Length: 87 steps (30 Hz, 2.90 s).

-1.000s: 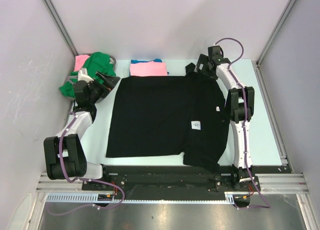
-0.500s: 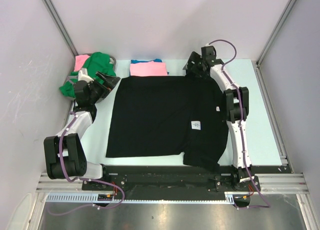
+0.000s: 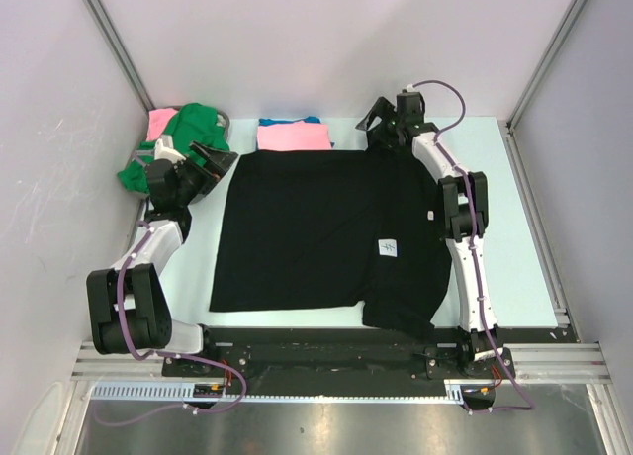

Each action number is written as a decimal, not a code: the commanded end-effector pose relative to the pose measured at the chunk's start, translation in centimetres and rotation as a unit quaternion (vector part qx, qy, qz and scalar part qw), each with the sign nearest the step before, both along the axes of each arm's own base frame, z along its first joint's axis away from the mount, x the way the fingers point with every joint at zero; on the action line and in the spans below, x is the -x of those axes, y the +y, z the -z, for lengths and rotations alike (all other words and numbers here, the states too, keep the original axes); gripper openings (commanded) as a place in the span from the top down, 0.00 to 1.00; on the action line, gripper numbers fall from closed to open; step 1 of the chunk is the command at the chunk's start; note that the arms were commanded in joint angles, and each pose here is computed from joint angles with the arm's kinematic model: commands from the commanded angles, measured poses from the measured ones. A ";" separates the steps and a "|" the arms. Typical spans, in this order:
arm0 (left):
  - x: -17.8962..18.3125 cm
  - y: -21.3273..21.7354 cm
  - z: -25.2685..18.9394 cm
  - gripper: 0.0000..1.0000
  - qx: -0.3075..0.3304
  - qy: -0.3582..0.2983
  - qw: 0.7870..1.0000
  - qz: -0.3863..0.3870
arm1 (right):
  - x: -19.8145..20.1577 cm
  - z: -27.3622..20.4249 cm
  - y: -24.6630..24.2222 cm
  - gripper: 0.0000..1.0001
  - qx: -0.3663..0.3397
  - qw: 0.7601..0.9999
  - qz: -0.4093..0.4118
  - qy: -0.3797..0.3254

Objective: Fold and stack the t-shirts

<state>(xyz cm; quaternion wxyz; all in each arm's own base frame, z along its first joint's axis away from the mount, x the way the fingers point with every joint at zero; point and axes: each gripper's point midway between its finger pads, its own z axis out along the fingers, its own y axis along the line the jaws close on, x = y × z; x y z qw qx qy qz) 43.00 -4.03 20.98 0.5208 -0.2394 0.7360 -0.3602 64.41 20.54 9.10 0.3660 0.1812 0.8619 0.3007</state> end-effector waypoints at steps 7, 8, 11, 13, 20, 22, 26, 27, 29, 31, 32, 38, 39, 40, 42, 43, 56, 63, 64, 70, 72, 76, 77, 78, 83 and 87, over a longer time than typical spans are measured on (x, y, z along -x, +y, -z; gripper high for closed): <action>-0.3 0.4 0.2 0.02 -0.010 -0.003 1.000 -0.005 | -2.9 -5.0 6.0 0.00 -0.079 0.989 -0.051 -0.117; -0.3 0.4 0.2 0.02 -0.011 -0.003 1.000 -0.004 | -3.1 -5.0 6.3 0.00 -0.084 0.988 -0.051 -0.121; -0.2 0.5 0.3 0.02 -0.013 -0.001 1.000 -0.005 | -3.3 -3.1 7.2 0.00 -0.099 0.987 -0.051 -0.114; -0.1 0.5 0.3 0.02 -0.014 -0.001 1.000 -0.006 | -3.2 -1.5 7.9 0.00 -0.110 0.986 -0.056 -0.109; 0.0 0.5 0.2 0.02 -0.018 -0.002 1.000 -0.004 | -3.8 -3.5 8.4 0.00 -0.113 0.977 -0.066 -0.170; 0.0 0.5 0.0 0.02 -0.019 -0.003 1.000 -0.004 | -4.1 -5.5 7.9 0.00 -0.107 0.972 -0.070 -0.196; 0.0 0.4 0.0 0.02 -0.017 -0.005 1.000 -0.002 | -3.8 -11.3 5.6 0.00 -0.097 0.963 -0.072 -0.240; 0.0 0.3 -0.2 0.02 -0.016 -0.006 1.000 0.000 | -3.1 -14.0 4.9 0.00 -0.094 0.959 -0.076 -0.255; 0.0 0.4 -0.5 0.01 -0.015 -0.004 1.000 -0.002 | -2.5 -15.5 2.8 0.00 -0.069 0.961 -0.072 -0.258; 0.0 0.5 -0.5 0.00 -0.017 0.014 1.000 -0.005 | -0.9 -17.8 0.4 0.00 -0.040 0.964 -0.064 -0.256; 0.1 0.5 -0.7 0.00 -0.021 0.019 1.000 -0.007 | -0.1 -18.4 -0.5 0.00 -0.032 0.966 -0.058 -0.251; 3.5 0.9 -1.1 0.00 -0.049 0.089 0.995 -0.023 | 8.2 -17.2 -5.8 0.00 0.071 0.982 -0.012 -0.174; 4.5 0.5 -0.7 0.00 -0.058 0.105 0.993 -0.014 | 9.6 -16.9 -6.6 0.00 0.082 0.983 -0.002 -0.164; 5.6 0.3 -1.6 0.00 -0.064 0.099 0.993 -0.010 | 11.7 -18.5 -7.2 0.00 0.090 0.981 0.006 -0.171; 7.6 -0.6 -0.9 0.00 -0.076 0.119 0.990 0.005 | 14.8 -15.7 -8.6 0.00 0.128 0.983 0.029 -0.132; 8.6 -0.8 -1.8 0.00 -0.086 0.106 0.991 0.007 | 16.4 -15.0 -8.9 0.00 0.142 0.983 0.033 -0.115; 20.0 -3.3 8.4 0.13 -0.077 0.251 0.965 -0.007 | 34.3 -11.6 -3.7 0.00 0.171 0.980 -0.068 -0.075; 25.0 -0.3 12.2 0.11 -0.100 0.353 0.924 -0.110 | 40.5 -7.2 -2.0 0.00 0.172 0.978 -0.113 -0.042; 25.3 -0.2 12.4 0.12 -0.103 0.361 0.920 -0.115 | 40.9 -6.8 -1.9 0.00 0.172 0.978 -0.115 -0.039; 28.6 0.0 13.9 0.15 -0.115 0.423 0.885 -0.158 | 43.4 -4.0 -0.9 0.00 0.172 0.973 -0.151 -0.021; 29.8 0.2 14.4 0.17 -0.111 0.437 0.875 -0.178 | 44.0 -3.4 -0.7 0.00 0.171 0.972 -0.161 -0.022; 30.4 0.9 14.3 0.19 -0.105 0.431 0.869 -0.220 | 44.7 -3.2 -0.4 0.00 0.161 0.970 -0.179 -0.029; 30.6 1.0 14.4 0.19 -0.102 0.434 0.865 -0.228 | 44.9 -3.2 -0.5 0.00 0.158 0.971 -0.179 -0.029; 30.8 1.2 14.5 0.19 -0.108 0.442 0.859 -0.235 | 45.1 -3.0 -0.5 0.00 0.159 0.970 -0.183 -0.029; 31.1 2.6 15.3 0.20 -0.133 0.461 0.829 -0.288 | 46.0 -2.7 -0.3 0.00 0.148 0.967 -0.204 -0.029; 30.7 2.8 16.5 0.19 -0.146 0.470 0.815 -0.306 | 46.5 -2.6 -0.6 0.00 0.147 0.966 -0.210 -0.031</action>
